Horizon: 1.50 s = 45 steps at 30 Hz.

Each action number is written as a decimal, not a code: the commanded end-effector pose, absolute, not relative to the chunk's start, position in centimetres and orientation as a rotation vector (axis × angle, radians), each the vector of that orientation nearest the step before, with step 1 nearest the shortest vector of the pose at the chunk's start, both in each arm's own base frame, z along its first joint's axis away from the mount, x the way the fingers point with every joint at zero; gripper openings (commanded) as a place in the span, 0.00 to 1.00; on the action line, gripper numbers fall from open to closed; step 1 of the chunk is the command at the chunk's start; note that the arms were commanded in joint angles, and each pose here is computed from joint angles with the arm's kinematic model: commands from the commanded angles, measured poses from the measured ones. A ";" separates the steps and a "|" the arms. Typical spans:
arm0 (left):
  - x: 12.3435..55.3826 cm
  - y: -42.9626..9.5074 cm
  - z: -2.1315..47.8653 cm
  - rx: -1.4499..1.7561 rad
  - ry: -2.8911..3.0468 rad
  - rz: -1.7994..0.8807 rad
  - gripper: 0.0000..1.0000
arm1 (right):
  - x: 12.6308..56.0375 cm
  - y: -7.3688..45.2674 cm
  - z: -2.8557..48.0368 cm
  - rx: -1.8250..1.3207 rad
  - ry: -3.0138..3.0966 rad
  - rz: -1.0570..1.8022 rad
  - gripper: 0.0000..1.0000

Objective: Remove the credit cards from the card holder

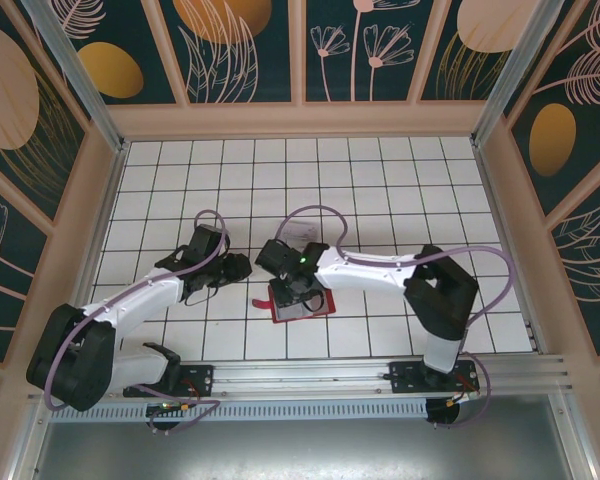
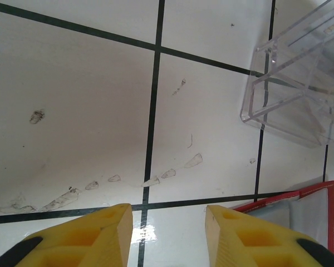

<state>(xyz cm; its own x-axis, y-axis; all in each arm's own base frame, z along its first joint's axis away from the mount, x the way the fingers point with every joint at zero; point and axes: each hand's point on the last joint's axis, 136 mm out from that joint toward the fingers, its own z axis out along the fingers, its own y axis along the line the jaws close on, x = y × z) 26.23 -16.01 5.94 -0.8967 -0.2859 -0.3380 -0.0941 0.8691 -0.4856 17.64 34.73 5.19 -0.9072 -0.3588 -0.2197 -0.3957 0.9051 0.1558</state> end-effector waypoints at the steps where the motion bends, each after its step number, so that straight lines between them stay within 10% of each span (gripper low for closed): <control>1: 25.9 -15.8 6.1 -0.256 2.632 -0.665 0.40 | 18.3 34.3 4.7 -0.512 2.900 0.185 0.37; 22: 25.4 -15.9 6.2 -0.250 2.629 -0.686 0.41 | 18.2 34.0 1.7 -0.572 2.948 -0.032 0.48; 35: 25.3 -16.7 7.4 -0.201 2.623 -0.744 0.40 | 18.8 35.2 3.1 -0.527 2.914 0.052 0.08; 45: 24.4 -19.0 8.5 -0.127 2.631 -0.831 0.38 | 19.9 35.6 4.7 -0.452 2.887 0.190 0.00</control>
<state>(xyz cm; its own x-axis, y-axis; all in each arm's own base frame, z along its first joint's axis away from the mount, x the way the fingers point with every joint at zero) 24.69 -17.81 7.32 -0.9175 -0.2257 -0.3276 -0.0101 0.8364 -0.5480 19.23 35.92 3.38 -0.9258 -0.3250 -0.1929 -0.3444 0.9357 0.0767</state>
